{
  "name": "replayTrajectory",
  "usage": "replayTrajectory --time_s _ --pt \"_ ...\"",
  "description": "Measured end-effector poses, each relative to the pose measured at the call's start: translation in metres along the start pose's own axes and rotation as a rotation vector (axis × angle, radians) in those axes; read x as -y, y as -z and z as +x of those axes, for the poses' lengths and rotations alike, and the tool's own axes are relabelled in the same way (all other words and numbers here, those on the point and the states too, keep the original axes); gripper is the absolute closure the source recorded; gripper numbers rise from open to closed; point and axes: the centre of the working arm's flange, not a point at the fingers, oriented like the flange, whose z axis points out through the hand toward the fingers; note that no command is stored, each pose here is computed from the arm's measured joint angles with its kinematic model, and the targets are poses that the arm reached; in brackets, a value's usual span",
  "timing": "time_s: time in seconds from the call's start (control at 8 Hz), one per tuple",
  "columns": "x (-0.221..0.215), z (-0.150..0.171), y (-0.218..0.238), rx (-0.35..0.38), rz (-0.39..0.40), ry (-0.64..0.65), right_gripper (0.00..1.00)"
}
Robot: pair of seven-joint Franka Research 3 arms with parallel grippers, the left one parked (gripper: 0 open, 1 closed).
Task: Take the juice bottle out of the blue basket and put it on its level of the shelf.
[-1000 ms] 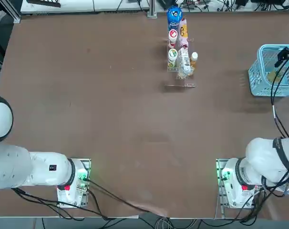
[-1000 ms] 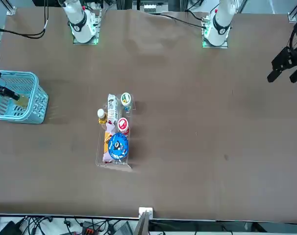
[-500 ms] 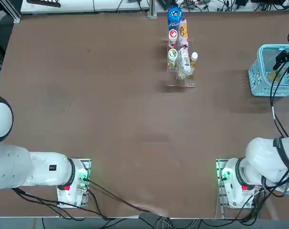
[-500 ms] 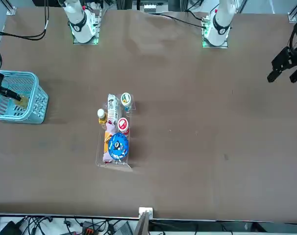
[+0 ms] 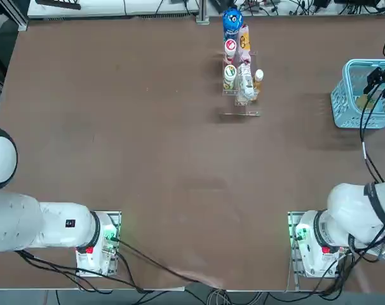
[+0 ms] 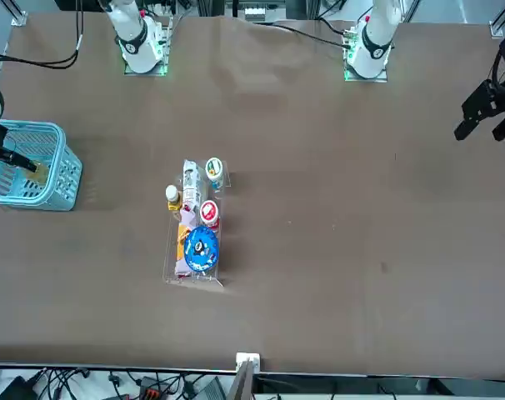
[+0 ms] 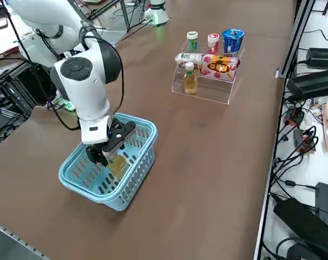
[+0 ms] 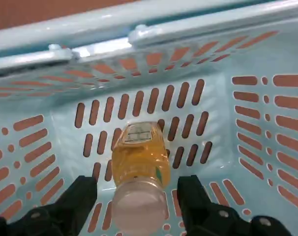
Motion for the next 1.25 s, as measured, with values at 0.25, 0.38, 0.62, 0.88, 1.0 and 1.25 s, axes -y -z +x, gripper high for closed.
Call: replayTrajectory --time_s 0.25,0.38,0.62,0.88,1.0,1.25 --pt "0.0 0.0 -0.002 0.004 0.001 0.0 0.0" --pt "0.0 0.0 -0.006 0.01 0.003 0.0 0.0" --pt "0.001 0.0 -0.014 0.023 0.008 0.001 0.0" --pt "0.001 0.0 -0.018 0.029 0.01 0.001 0.03" --pt "0.0 0.0 -0.018 0.03 0.011 0.001 0.04" --pt "-0.003 -0.002 -0.019 0.034 0.012 -0.005 0.06"
